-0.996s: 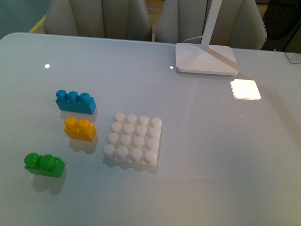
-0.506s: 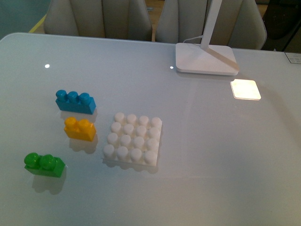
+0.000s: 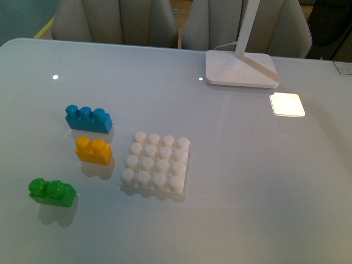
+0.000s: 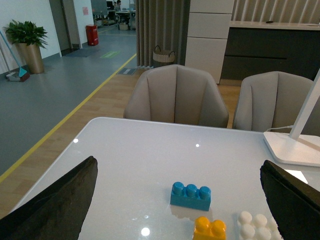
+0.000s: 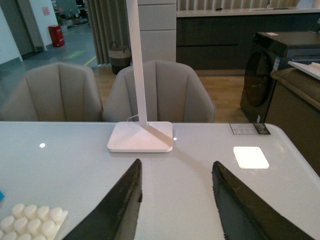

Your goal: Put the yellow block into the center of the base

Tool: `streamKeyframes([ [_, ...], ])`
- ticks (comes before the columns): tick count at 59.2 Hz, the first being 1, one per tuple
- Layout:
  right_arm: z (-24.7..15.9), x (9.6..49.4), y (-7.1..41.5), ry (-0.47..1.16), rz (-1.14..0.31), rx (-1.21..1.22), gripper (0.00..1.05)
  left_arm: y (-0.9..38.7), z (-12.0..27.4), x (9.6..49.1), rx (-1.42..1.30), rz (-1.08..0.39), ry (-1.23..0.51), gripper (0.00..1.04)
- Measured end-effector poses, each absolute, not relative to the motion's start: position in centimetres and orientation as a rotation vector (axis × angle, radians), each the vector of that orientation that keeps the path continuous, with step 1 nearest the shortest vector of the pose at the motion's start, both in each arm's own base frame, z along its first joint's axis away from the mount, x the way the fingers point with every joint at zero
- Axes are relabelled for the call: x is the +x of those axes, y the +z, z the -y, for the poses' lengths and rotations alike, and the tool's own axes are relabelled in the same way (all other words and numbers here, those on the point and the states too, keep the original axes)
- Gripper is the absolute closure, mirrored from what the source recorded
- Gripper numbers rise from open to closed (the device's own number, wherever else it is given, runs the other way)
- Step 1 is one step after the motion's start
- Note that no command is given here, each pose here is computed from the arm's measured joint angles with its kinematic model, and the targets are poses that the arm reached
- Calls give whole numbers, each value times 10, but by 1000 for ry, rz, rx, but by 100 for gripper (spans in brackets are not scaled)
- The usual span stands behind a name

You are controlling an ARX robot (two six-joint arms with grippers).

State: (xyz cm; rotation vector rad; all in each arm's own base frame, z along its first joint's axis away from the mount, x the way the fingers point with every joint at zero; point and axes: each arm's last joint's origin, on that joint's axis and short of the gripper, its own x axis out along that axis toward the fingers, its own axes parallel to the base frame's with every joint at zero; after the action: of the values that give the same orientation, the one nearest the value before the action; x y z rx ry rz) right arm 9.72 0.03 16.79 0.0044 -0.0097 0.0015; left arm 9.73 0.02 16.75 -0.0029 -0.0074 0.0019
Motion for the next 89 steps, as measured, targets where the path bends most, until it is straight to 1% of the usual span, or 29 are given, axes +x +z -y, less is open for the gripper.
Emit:
streamKeyframes([
  [2,0,97,168,2,10,4,50,167,0,97,-3,7,2,7],
  [6,0,97,168,2,10,4,39,167,0,97,-3,7,2,7],
  [9,0,97,168,2,10,4,29,167,0,97,-3,7,2,7],
  [13,0,97,168,2,10,4,18,167,0,97,-3,7,2,7],
  [16,0,97,168,2,10,5,8,167,0,97,-3,7,2,7],
  [18,0,97,168,2,10,5,8,167,0,98,-28,-21,24,7],
  [20,0,97,168,2,10,4,9,167,0,97,-77,-114,78,7],
  [22,0,97,168,1,9,4,9,167,1,98,-143,-258,161,7],
  [25,0,97,168,2,10,4,9,165,0,101,-213,-382,213,7],
  [28,0,97,168,1,10,4,9,163,0,105,-287,-432,241,7],
  [32,0,97,168,2,10,4,9,164,-1,112,-345,-447,234,7],
  [37,0,97,168,1,10,4,9,172,-7,125,-393,-429,227,7],
  [47,0,97,168,1,10,4,9,171,-16,159,-405,-449,198,7],
  [55,0,97,168,2,10,4,9,149,-13,206,-399,-522,159,7],
  [62,0,97,168,2,10,4,9,132,-5,233,-377,-575,113,7],
  [69,0,97,168,2,10,4,9,102,6,260,-319,-668,72,7],
  [73,0,97,168,2,10,4,9,84,14,270,-255,-707,48,7],
  [79,0,97,168,2,10,4,9,58,33,278,-133,-777,-46,7],
  [89,0,97,168,2,10,4,9,38,60,292,2,-857,-168,7],
])
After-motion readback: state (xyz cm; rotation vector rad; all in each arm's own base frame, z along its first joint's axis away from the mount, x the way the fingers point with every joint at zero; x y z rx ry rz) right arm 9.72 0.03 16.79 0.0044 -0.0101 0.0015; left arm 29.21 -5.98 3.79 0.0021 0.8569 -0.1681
